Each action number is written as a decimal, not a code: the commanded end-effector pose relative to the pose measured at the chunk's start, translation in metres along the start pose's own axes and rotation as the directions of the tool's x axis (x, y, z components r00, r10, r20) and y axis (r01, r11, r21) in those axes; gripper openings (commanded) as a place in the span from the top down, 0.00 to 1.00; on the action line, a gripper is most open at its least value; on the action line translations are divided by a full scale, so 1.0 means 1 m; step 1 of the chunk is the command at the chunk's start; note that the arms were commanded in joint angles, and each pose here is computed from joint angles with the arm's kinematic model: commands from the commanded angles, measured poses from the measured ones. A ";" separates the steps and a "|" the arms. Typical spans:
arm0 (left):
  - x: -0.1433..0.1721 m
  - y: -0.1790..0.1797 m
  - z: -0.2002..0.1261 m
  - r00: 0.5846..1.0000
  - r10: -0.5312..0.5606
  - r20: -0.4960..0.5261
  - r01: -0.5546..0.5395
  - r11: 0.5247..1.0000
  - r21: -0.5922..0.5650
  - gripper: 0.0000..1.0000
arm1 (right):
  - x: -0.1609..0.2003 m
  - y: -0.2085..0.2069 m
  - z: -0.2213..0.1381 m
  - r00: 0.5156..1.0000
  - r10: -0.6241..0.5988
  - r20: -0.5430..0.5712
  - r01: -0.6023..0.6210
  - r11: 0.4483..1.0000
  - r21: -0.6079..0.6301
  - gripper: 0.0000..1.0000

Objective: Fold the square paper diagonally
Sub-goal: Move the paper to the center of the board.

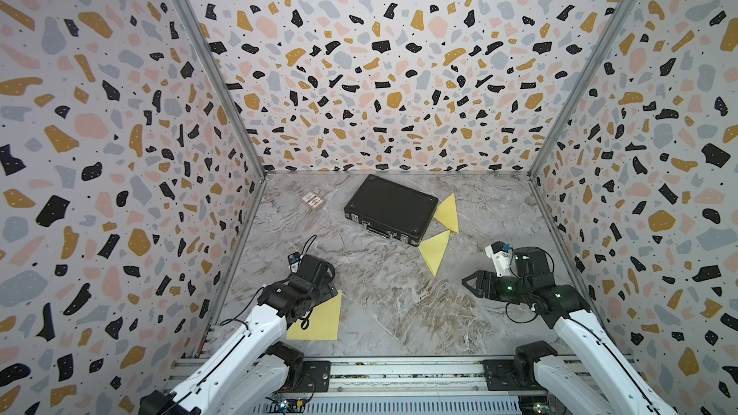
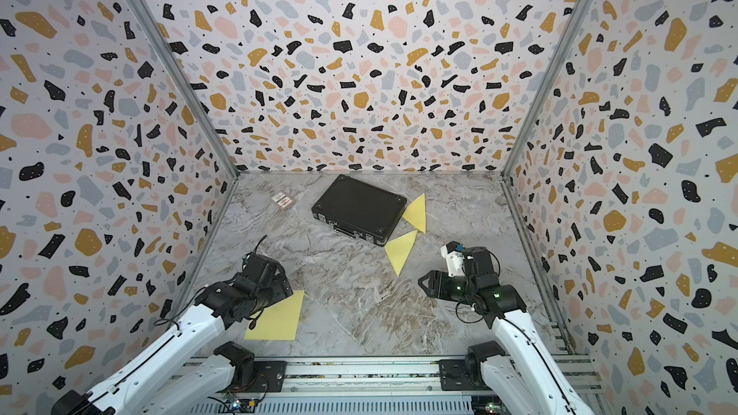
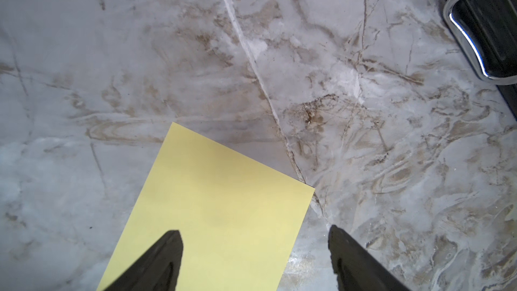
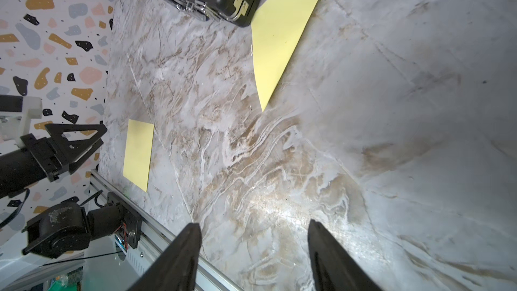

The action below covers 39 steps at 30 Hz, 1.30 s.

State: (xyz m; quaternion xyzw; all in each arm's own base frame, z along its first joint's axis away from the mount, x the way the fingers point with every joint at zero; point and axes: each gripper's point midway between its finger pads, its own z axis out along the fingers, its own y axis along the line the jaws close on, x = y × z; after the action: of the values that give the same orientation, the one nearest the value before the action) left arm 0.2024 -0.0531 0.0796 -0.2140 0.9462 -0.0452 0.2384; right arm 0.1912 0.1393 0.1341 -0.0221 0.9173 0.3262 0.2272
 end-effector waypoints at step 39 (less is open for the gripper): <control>0.151 -0.120 0.066 0.906 0.249 -0.341 -0.134 0.935 0.328 0.27 | 0.048 0.009 0.044 0.993 0.055 -0.108 -0.056 0.998 -0.006 0.40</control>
State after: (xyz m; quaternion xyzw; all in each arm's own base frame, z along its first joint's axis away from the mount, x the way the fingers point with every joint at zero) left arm 0.2036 -0.2494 0.0305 -0.0616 0.9433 -0.2744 0.1763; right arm 0.1602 0.1754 0.0822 -0.0322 0.9327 0.3234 0.1563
